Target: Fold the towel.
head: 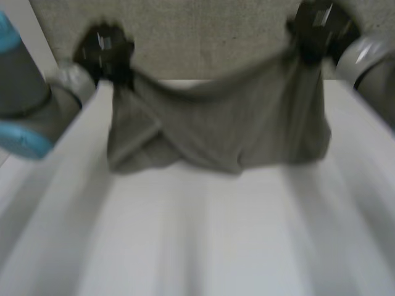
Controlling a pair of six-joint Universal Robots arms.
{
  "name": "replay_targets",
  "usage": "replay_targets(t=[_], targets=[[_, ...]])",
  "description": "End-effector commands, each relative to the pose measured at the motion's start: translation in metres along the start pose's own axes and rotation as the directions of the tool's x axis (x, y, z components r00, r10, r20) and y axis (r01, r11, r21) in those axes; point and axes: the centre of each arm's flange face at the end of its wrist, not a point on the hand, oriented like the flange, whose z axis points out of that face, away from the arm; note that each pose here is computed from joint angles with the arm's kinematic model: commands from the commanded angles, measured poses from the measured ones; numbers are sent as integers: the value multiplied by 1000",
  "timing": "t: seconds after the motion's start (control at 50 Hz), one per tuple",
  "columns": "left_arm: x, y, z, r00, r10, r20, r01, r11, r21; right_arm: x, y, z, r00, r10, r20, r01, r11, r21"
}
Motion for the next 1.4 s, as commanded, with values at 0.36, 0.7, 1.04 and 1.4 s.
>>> replay_targets(t=[0.36,0.7,1.04,1.4], targets=[[-4,13,-54,998,-58,-29,57,997,-45,-23,22,-80,984,141,105,-133,988,-82],[55,143,-86,995,14,-102,-34,980,-198,-80,119,-124,952,212,221,-123,926,-357],[53,167,-88,999,37,-9,-38,952,-305,-53,121,-120,956,277,93,-225,901,-372],[41,144,-113,986,164,14,-151,936,-319,-38,129,-124,950,309,48,-262,871,-416]])
